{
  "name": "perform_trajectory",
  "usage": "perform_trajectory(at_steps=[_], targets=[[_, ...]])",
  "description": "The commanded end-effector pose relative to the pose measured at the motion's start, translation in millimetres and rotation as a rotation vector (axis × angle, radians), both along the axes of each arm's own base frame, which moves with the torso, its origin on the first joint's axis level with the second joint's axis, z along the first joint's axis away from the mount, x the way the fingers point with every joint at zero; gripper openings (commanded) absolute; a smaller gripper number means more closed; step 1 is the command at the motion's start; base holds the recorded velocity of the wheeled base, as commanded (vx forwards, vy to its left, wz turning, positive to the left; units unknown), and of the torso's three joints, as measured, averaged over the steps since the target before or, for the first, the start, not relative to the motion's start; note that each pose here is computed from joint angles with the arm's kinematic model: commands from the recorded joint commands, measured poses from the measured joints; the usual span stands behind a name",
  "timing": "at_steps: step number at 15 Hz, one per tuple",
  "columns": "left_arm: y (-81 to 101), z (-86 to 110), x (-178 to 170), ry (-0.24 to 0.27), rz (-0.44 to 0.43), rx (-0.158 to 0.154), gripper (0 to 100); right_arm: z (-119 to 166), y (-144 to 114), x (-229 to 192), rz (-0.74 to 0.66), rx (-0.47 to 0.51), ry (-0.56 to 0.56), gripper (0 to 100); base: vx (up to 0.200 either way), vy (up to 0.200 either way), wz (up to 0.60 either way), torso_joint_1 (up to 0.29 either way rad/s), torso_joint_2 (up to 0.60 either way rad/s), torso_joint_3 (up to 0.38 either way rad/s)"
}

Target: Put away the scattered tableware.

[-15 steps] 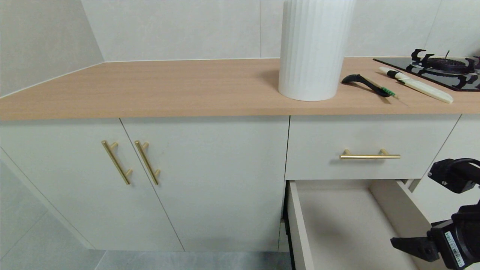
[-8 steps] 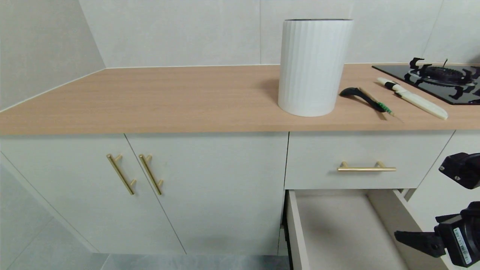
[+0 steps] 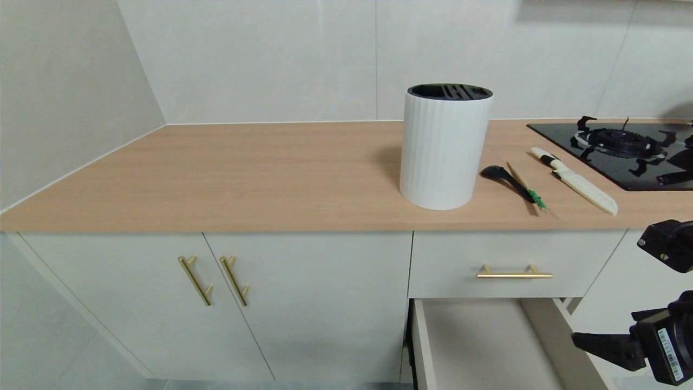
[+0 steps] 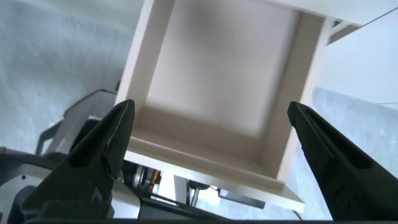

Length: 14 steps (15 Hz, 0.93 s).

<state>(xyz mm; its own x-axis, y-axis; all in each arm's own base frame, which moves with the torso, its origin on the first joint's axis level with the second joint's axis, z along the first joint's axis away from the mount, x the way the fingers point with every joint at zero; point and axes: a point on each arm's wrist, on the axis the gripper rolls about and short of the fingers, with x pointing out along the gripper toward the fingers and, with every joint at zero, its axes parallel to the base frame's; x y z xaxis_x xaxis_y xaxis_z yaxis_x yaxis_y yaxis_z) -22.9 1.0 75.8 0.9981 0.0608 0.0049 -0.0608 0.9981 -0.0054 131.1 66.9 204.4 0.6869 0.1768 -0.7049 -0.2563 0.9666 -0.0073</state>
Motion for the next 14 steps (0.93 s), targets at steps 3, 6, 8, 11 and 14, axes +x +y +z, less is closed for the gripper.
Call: perform_trajectory(at_steps=[3,6,8,11,14], targets=[[0.0,0.1,0,0.000,0.001,-0.001,100,5,-1,2,-0.020,0.024,-0.057,100,0.000,0.000,0.00,0.206,-0.48,-0.292],[0.0,0.1,0,0.000,0.001,-0.001,100,34,1,20,-0.058,0.081,-0.225,100,0.000,0.000,0.00,0.133,-0.31,-0.185],[0.0,0.1,0,0.000,0.001,-0.001,100,67,7,59,-0.127,0.069,-0.217,100,0.000,0.000,0.00,0.037,-0.07,-0.039],[0.0,0.0,0,0.002,0.001,-0.001,100,69,25,101,-0.274,0.147,-0.076,100,0.000,0.000,0.00,0.000,0.00,0.000],[0.0,0.1,0,0.000,0.001,-0.001,100,38,30,137,-0.427,0.010,-0.058,100,0.000,0.000,0.00,0.000,0.00,0.000]])
